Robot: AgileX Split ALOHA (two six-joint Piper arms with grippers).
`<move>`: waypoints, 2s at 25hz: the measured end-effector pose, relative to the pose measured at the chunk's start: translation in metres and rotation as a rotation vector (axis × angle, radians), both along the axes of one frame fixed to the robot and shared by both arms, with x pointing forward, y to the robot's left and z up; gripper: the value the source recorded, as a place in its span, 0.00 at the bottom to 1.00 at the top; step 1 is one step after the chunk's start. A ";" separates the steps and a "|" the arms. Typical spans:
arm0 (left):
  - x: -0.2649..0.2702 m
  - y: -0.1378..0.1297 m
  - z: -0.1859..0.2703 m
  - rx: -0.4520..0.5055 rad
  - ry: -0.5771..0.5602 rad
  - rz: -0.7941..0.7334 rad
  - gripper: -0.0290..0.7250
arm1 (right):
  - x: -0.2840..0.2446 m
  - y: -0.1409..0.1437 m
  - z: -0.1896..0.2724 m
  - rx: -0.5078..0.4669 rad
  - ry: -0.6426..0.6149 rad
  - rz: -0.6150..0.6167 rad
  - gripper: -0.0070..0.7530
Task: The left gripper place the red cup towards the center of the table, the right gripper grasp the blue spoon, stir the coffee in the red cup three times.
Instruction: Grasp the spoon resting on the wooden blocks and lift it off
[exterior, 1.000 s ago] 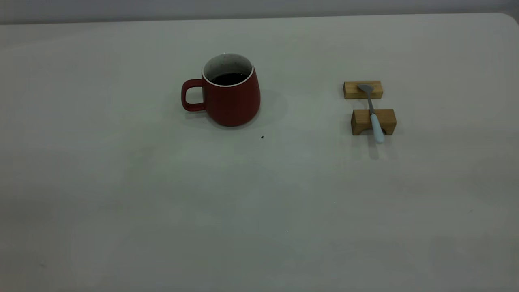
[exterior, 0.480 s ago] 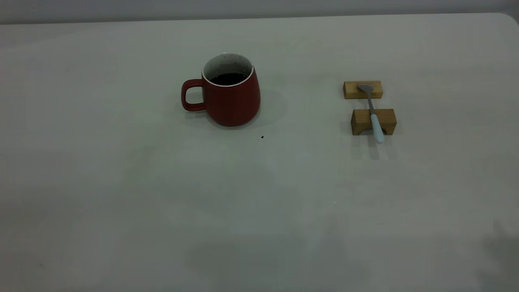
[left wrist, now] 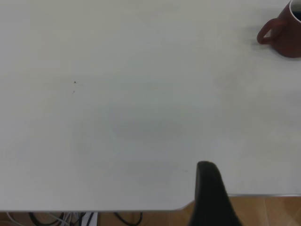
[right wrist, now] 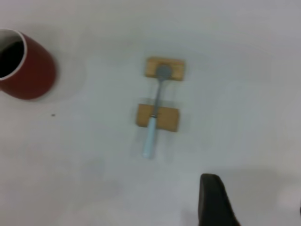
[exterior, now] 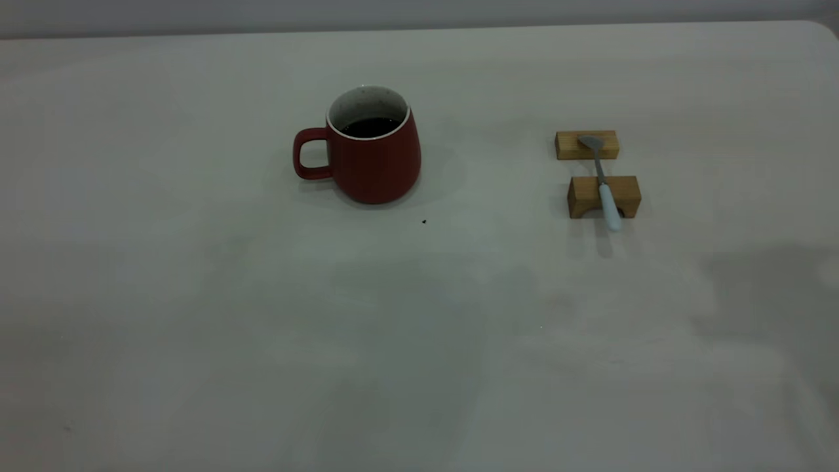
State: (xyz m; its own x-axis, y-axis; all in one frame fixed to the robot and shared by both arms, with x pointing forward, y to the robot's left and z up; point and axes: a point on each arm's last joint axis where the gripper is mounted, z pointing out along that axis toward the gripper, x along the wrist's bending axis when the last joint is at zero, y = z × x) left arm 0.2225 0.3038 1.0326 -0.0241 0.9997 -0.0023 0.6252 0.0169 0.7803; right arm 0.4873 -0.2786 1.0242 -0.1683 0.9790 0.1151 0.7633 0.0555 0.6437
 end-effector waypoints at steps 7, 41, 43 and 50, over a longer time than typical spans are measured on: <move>0.000 0.000 0.000 0.000 0.000 0.000 0.75 | 0.049 0.007 -0.035 0.039 0.122 0.022 0.63; 0.000 0.000 0.000 -0.001 0.000 0.000 0.75 | 0.140 0.095 -0.201 0.001 0.558 0.192 0.63; 0.000 0.000 0.000 -0.001 0.000 0.000 0.75 | 0.141 0.098 -0.208 -0.008 0.571 0.201 0.63; 0.000 0.000 0.000 -0.002 0.000 -0.001 0.75 | 0.139 0.095 -0.217 -0.041 0.599 0.191 0.63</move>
State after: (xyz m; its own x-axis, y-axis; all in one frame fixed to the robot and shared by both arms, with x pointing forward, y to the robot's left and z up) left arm 0.2225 0.3037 1.0326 -0.0230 0.9997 -0.0040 0.6253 0.0175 0.7802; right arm 0.6265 -0.1841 0.8070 -0.2585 0.9437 0.2063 0.9649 0.2419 0.1023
